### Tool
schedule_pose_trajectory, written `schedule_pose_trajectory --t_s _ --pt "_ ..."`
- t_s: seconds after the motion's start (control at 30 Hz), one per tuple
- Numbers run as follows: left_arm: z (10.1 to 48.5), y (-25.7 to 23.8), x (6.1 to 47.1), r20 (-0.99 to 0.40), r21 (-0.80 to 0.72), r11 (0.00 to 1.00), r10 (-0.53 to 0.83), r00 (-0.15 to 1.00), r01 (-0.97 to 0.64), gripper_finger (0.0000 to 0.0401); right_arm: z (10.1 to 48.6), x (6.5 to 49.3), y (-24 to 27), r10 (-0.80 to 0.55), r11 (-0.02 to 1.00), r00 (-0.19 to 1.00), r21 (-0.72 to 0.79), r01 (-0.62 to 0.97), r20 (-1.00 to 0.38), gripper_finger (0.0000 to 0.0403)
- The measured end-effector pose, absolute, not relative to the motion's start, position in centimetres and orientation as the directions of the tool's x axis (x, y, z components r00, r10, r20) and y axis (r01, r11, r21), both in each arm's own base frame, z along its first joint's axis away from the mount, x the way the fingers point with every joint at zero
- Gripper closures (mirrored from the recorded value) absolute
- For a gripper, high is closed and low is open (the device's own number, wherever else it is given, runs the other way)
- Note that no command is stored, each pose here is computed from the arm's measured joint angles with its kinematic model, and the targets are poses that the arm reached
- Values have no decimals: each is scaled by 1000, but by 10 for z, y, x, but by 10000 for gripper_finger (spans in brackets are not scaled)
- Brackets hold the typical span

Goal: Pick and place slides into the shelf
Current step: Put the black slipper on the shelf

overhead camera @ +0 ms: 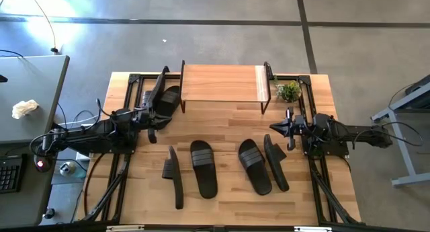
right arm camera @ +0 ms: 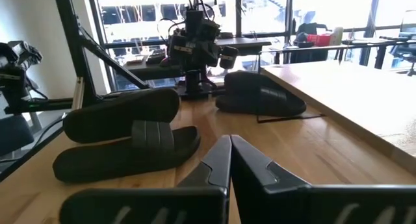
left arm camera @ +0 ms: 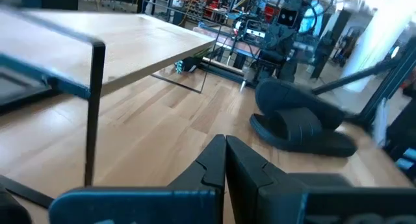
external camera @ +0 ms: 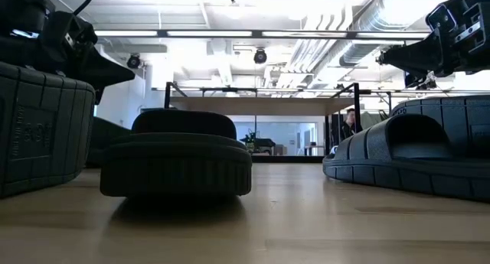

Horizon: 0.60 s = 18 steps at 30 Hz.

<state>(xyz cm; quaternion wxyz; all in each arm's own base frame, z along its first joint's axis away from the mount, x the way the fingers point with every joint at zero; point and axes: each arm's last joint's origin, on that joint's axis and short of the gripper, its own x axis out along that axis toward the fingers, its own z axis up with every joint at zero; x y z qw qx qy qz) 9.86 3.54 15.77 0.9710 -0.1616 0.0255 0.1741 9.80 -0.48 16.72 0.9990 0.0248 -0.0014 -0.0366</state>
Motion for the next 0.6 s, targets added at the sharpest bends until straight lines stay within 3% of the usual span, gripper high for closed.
schedule_pose_trajectory --t_s 0.17,0.3,0.37,0.5,0.6 --pt "167 36 99 -8 -660 701 354 935 -271 400 169 98 -6 -102 993 995 54 101 20 403" --pt "184 36 98 168 -849 526 353 920 -47 400 183 97 -5 -95 957 982 288 45 164 403" --pt "195 34 95 282 -835 547 325 903 64 400 194 94 -6 -100 901 955 433 -31 278 403" --pt "220 28 85 537 -668 694 201 819 268 400 211 87 -7 -152 747 880 635 -196 451 403" --pt "234 22 75 681 -517 765 96 726 384 400 219 82 -8 -184 647 823 696 -310 538 403"
